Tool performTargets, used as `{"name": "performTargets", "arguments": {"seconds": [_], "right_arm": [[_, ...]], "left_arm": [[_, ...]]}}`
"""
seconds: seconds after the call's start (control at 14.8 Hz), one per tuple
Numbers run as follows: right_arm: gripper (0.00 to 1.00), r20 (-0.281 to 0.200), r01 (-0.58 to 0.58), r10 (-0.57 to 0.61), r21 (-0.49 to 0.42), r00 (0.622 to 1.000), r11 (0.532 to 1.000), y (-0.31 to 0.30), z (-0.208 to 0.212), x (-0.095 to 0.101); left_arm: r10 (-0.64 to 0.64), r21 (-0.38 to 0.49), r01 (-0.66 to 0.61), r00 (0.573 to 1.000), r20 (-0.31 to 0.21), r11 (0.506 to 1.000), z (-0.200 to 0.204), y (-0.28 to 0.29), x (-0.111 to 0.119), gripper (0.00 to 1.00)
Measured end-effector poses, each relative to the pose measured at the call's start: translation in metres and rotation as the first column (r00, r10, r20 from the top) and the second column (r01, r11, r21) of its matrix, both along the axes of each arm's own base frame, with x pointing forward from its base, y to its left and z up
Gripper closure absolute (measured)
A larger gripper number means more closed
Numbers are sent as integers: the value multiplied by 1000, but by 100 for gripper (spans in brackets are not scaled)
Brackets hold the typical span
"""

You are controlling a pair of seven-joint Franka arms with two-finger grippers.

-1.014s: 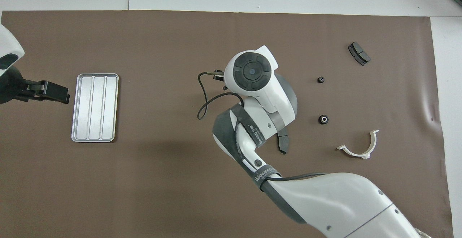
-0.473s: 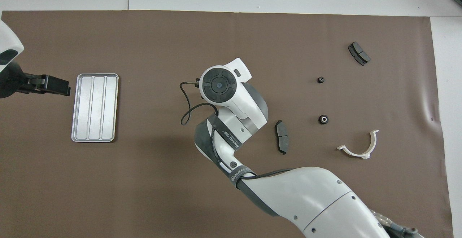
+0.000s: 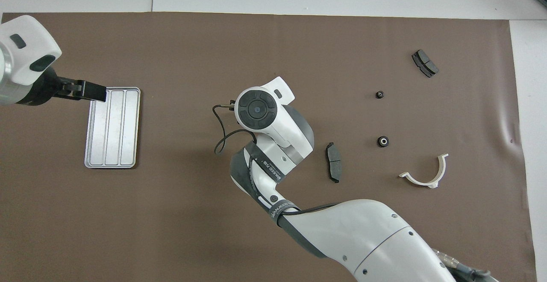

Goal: Pick bearing gear from pile to tray
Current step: 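Set the bearing down with the right gripper while the left gripper approaches, then grasp the center bearing with the left gripper while the right gripper withdraws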

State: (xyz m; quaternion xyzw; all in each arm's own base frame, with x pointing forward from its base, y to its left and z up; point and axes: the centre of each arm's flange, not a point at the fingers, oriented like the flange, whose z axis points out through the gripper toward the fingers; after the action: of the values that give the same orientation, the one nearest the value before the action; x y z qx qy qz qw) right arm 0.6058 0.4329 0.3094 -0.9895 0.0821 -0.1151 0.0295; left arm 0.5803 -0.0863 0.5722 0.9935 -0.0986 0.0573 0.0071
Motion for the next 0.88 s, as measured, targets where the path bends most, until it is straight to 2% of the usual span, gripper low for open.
{"name": "performTargets", "arguments": {"seconds": [0.2,0.41,0.61,0.74,0.88], "right_arm": [[1,27,23,-23,-13,999,1000,-19,33,10],[0,32,28,-26,-48,999,998,-85,87,20],[0,3,-51,51,-104,999,993,-173,114,14],[0,-38,-124,120,-140,992,982,-221,111,4],[0,-106,-228,214,-150,971,962,-258,93,-7]], "left_arm": [[-27,-5,27,1000,6,1000,-28,-39,12,0],[-33,-15,34,999,16,999,-56,-81,20,0],[-28,-31,30,999,40,999,-82,-117,23,0],[-30,-38,32,999,44,999,-101,-139,18,0],[3,-52,-1,999,44,999,-129,-169,15,0]]}}
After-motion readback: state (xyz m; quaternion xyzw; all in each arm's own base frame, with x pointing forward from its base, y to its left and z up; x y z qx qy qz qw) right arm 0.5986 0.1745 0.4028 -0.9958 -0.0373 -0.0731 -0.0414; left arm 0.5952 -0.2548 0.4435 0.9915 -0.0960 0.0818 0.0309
